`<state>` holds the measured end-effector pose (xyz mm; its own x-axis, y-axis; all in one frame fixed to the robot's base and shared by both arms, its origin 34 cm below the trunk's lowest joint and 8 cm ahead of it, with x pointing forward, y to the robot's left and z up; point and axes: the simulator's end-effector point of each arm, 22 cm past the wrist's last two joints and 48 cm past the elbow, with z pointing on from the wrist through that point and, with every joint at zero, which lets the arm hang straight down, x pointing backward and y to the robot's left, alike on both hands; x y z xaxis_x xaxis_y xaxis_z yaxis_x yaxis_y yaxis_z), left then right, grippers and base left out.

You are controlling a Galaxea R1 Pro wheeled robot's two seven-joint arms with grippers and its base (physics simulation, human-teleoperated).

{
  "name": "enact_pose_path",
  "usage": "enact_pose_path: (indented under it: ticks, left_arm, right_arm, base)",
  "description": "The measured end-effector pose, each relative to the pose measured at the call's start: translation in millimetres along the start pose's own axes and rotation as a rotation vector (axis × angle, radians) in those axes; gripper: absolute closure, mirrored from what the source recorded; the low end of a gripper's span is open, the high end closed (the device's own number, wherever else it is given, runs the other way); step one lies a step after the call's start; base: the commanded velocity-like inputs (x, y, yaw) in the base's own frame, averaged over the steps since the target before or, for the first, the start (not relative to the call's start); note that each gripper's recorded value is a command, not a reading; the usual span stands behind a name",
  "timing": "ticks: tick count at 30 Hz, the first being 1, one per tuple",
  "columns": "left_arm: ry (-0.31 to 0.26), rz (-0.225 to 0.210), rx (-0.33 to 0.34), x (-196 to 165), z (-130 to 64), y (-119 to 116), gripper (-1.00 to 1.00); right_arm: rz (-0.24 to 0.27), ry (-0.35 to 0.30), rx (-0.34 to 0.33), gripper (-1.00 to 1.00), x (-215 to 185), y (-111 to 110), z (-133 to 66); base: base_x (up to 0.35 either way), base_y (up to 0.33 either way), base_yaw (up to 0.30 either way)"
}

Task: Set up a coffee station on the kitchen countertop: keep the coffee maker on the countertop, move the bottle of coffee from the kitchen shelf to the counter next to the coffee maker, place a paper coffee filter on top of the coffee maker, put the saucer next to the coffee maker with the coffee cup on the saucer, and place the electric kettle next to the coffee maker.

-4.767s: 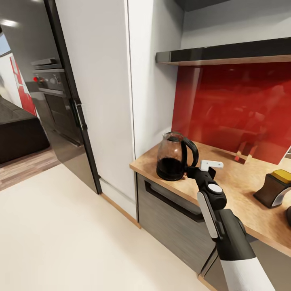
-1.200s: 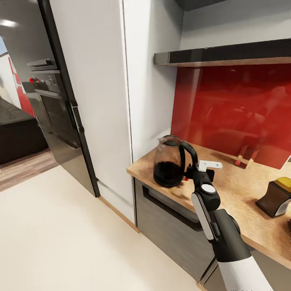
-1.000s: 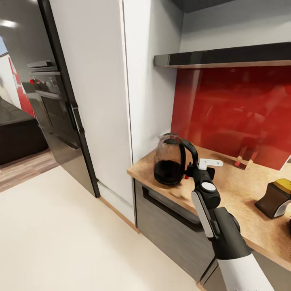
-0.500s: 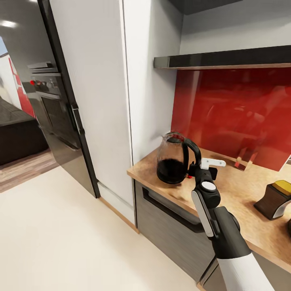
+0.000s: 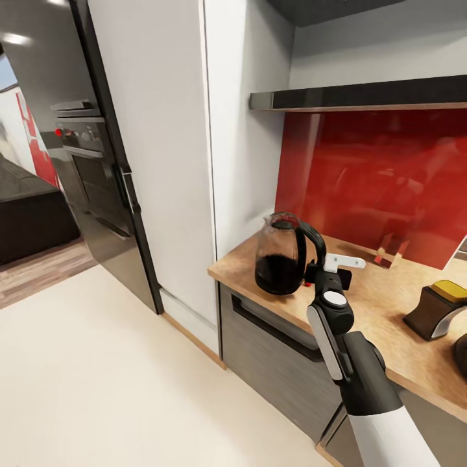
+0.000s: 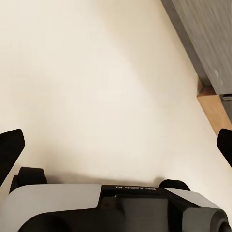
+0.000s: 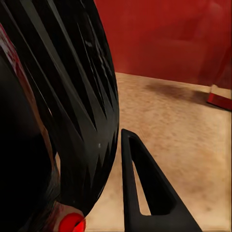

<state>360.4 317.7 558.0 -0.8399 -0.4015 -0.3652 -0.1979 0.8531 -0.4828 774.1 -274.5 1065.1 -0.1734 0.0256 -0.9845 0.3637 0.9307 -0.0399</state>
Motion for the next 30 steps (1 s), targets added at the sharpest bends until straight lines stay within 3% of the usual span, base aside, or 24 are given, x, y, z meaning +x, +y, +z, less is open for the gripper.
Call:
enact_pose_path:
  ticks: [14,30]
  left_arm:
    - [-0.005,0.002,0.002,-2.3,0.0,-1.1,-1.0]
    - [-0.006,0.002,0.003,-2.5,-0.2,-1.2,-1.0]
  right_arm:
    - [0.001,-0.004,0.009,1.0,-3.2,-2.6,-1.8]
    - [0.005,-0.002,0.005,1.0,-2.7,-1.8,-2.3]
  base:
    - [-0.016,0.02,-0.139]
    - [-0.059,0.086,-0.062]
